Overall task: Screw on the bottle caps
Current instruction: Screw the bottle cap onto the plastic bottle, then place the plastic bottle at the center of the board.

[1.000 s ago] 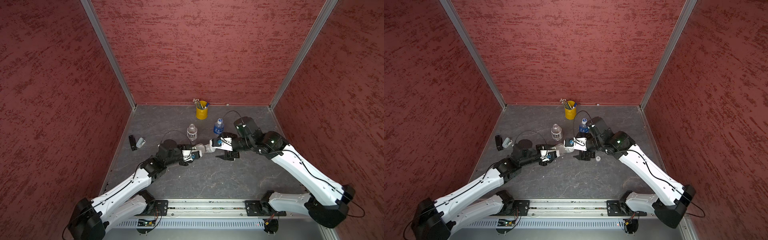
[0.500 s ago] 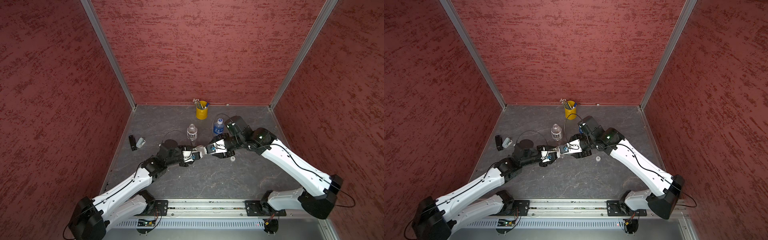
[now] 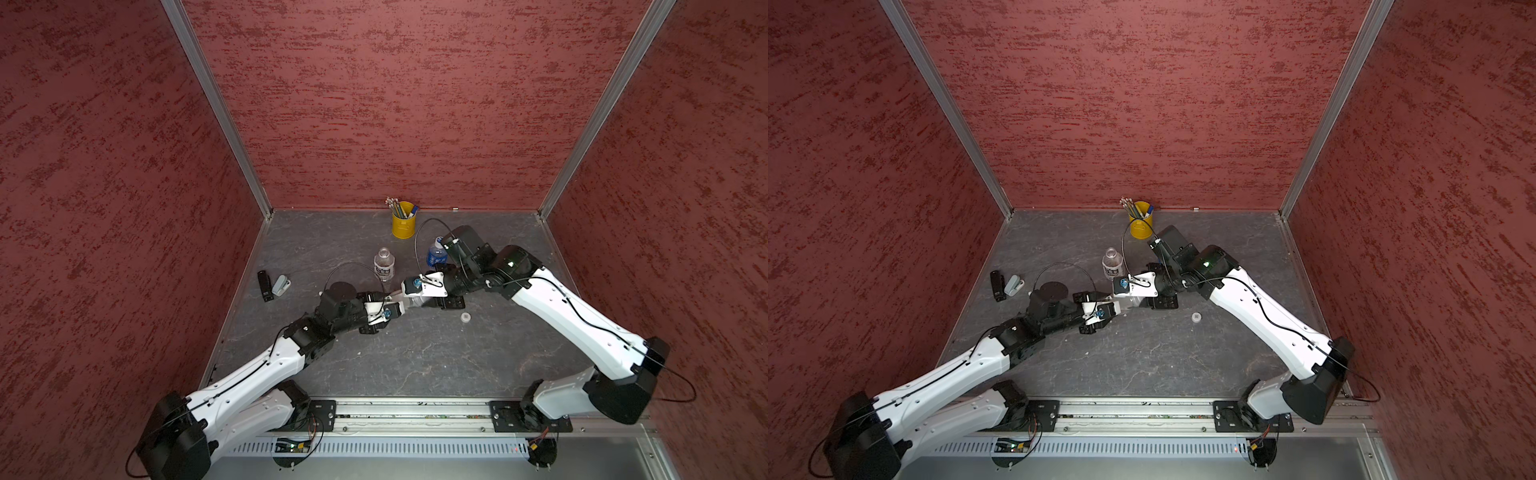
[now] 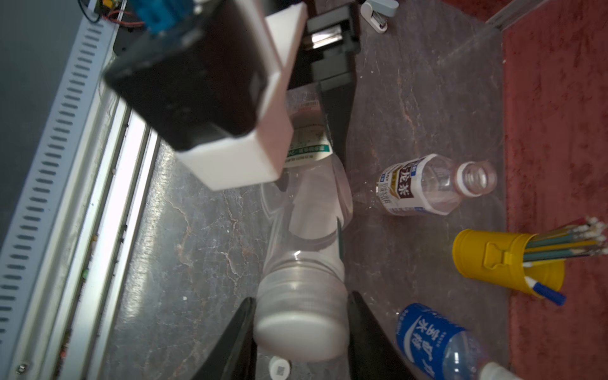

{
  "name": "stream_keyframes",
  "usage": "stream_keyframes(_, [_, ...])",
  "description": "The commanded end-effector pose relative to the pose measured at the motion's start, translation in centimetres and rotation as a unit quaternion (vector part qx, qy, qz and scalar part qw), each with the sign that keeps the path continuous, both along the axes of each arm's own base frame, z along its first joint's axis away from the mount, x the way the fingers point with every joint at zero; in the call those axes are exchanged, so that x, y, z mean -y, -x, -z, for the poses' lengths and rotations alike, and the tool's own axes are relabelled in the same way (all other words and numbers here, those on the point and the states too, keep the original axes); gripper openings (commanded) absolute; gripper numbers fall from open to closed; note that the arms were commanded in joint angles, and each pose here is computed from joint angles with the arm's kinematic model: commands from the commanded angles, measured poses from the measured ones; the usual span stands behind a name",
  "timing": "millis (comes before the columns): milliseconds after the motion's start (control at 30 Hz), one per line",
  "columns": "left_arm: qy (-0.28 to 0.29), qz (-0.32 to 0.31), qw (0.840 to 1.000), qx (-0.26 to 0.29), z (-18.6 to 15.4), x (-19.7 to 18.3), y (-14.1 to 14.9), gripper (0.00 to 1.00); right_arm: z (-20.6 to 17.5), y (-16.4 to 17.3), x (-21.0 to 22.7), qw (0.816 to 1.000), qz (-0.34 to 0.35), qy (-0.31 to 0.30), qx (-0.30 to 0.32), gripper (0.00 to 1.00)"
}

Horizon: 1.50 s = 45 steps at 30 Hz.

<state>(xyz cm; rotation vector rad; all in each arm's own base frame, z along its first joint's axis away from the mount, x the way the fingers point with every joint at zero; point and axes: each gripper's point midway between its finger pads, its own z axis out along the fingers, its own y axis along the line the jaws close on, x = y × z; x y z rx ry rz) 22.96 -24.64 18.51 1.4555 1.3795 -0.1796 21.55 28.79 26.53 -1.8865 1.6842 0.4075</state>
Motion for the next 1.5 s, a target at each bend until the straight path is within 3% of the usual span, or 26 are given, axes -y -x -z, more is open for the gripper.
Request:
stream_keyframes(0, [0.068,-0.001,0.990,0.127,-6.2,1.4,-0.5,0.33,-0.4,-0.4,-1.8,0.971,0.156,-0.070,-0.167,0.25])
stream_keyframes(33, [0.069,-0.004,0.988,0.135,-6.3,1.4,-0.5,0.33,-1.1,-0.2,-2.2,0.962,0.171,-0.089,-0.194,0.24])
stream_keyframes(133, [0.071,-0.019,0.985,0.158,-6.5,1.3,-0.6,0.33,-3.3,-0.6,-3.1,0.908,0.243,-0.155,-0.304,0.22])
stream_keyframes(233, [0.072,-0.027,0.983,0.168,-6.5,1.3,-0.5,0.33,-3.9,-2.2,-2.9,0.850,0.324,-0.193,-0.368,0.16])
stream_keyframes(300, [0.072,-0.026,0.983,0.164,-6.2,1.5,-0.3,0.33,-4.9,-2.5,-2.4,0.830,0.355,-0.217,-0.372,0.17])
stream_keyframes(367, [0.069,-0.026,0.985,0.153,-5.7,1.7,-0.2,0.33,-5.8,-2.7,-2.1,0.821,0.365,-0.244,-0.366,0.25])
stream_keyframes(533, [0.071,-0.037,0.991,0.103,-4.2,1.7,-0.1,0.33,-8.7,-2.6,-0.1,0.834,0.342,-0.340,-0.266,0.59])
stream_keyframes(633, [0.081,-0.037,0.994,0.069,-3.7,1.9,0.2,0.33,-9.7,-1.8,0.8,0.839,0.308,-0.391,-0.219,0.70])
stream_keyframes(767, [0.114,-0.033,0.992,0.034,-4.2,2.5,0.7,0.33,-10.4,-0.5,0.8,0.841,0.260,-0.434,-0.191,0.76])
stream_keyframes(1000, [0.167,-0.020,0.986,0.002,-5.8,4.0,1.5,0.33,-7.3,-0.4,-0.3,0.867,0.251,-0.404,-0.148,0.78])
stream_keyframes(1233, [0.199,-0.028,0.979,-0.020,-6.4,3.9,1.8,0.33,-5.9,-0.9,-0.4,0.861,0.259,-0.413,-0.143,0.67])
stream_keyframes(1367, [0.198,-0.016,0.979,-0.038,-6.0,4.4,2.5,0.37,-6.3,-0.9,-0.5,0.860,0.252,-0.422,-0.135,0.43])
stream_keyframes(1467, [0.184,-0.002,0.981,-0.066,-5.1,4.8,3.0,0.50,-6.4,-0.8,-0.6,0.864,0.245,-0.419,-0.132,0.25])
